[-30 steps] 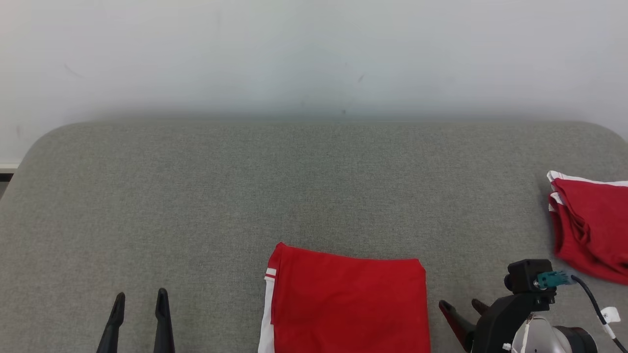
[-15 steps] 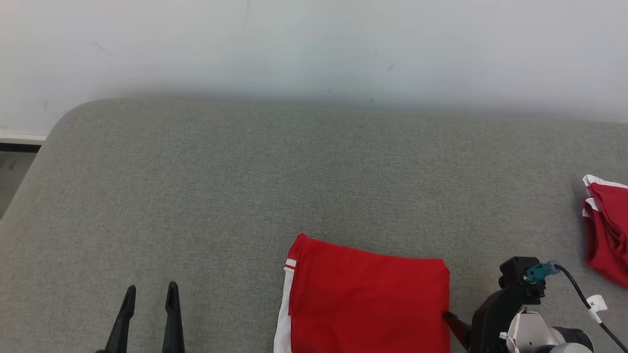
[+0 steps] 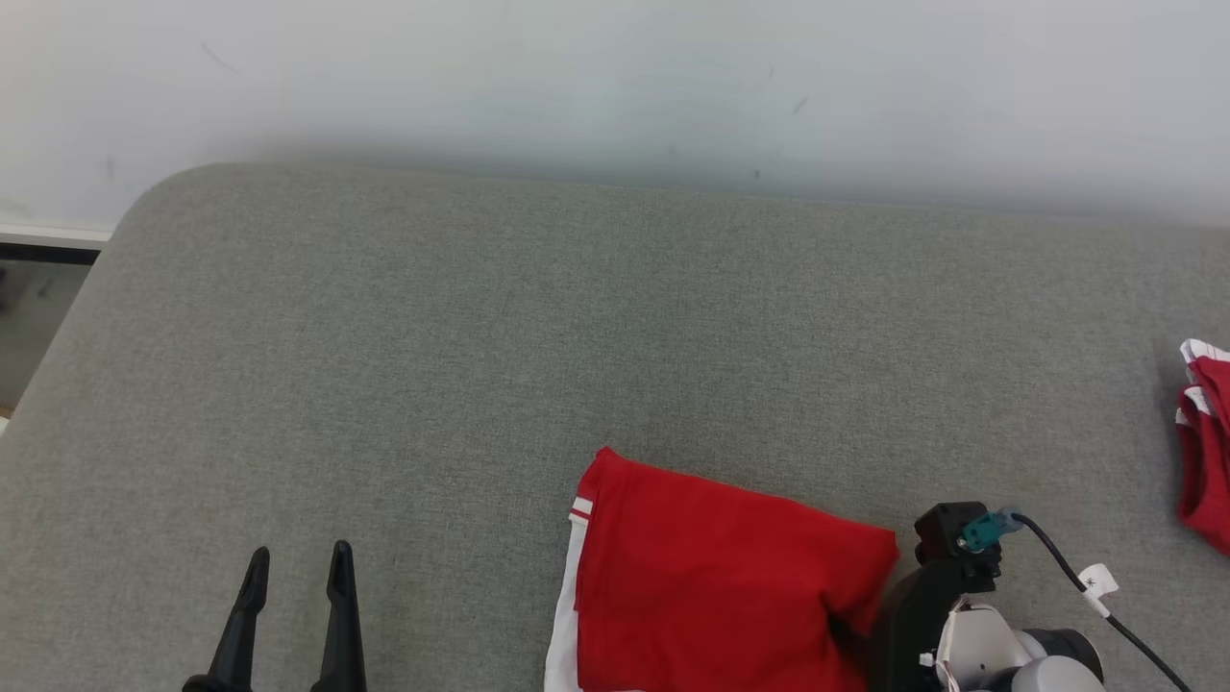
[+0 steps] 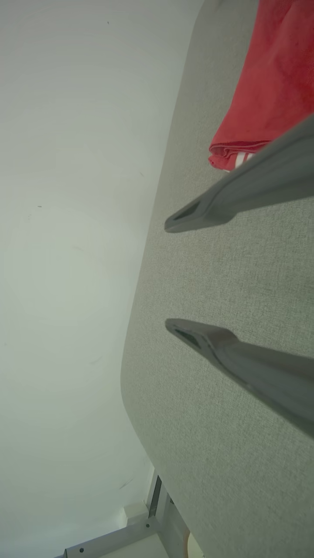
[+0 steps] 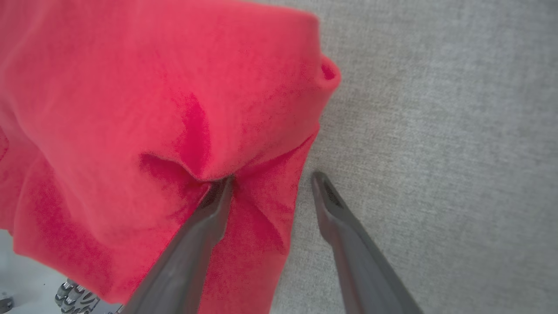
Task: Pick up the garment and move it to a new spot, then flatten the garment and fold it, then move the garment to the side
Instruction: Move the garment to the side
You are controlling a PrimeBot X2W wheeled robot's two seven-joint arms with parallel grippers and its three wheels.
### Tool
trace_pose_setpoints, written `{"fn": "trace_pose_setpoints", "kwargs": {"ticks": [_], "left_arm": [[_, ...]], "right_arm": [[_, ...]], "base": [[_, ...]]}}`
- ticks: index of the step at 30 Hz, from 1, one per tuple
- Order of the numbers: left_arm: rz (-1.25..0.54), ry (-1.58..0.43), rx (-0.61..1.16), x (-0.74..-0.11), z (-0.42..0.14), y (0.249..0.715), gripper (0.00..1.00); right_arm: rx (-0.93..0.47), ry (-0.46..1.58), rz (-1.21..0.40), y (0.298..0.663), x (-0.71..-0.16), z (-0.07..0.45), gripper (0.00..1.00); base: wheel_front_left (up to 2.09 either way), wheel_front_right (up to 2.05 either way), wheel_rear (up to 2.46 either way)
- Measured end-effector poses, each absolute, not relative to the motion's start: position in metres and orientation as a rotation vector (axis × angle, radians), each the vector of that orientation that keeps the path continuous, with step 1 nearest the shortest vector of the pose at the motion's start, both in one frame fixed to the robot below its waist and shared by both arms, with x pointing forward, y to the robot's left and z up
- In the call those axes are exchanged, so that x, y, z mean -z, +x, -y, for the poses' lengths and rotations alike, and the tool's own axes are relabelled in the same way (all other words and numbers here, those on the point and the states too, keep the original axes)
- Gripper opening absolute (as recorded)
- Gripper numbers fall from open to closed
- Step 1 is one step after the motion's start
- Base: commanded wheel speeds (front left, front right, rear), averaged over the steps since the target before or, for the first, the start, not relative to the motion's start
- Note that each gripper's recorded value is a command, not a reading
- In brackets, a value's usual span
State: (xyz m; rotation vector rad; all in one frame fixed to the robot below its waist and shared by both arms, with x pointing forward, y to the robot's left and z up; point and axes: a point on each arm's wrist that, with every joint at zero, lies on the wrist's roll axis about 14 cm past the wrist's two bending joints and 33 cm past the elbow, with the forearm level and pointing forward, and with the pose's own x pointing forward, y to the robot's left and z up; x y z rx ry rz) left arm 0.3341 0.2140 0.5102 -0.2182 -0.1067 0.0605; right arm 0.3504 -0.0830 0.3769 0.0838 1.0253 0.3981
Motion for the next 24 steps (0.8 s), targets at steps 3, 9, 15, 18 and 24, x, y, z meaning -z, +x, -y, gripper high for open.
{"fn": "trace_pose_setpoints", "kwargs": {"ticks": [3, 9, 15, 18, 24], "left_arm": [[0.108, -0.219, -0.056, -0.51, -0.213, 0.336, 1.0], [0.139, -0.222, -0.026, -0.521, -0.205, 0.349, 1.0], [0.16, -0.23, 0.031, -0.527, -0.189, 0.37, 1.0], [0.163, -0.239, 0.067, -0.528, -0.177, 0.382, 1.0], [0.141, -0.259, 0.127, -0.52, -0.155, 0.402, 1.0]], "right_arm": [[-0.415, 0.076, -0.994, 0.355, -0.381, 0.077, 0.0], [-0.362, 0.008, -0.891, 0.384, -0.403, 0.089, 0.0], [-0.233, -0.107, -0.811, 0.434, -0.451, 0.133, 0.0], [-0.128, -0.148, -0.797, 0.453, -0.476, 0.176, 0.0], [0.015, -0.159, -0.824, 0.462, -0.498, 0.231, 0.0]], "base": [[0.0, 0.0, 0.0], [0.0, 0.0, 0.0], [0.0, 0.0, 0.0], [0.0, 0.0, 0.0], [0.0, 0.0, 0.0]]}}
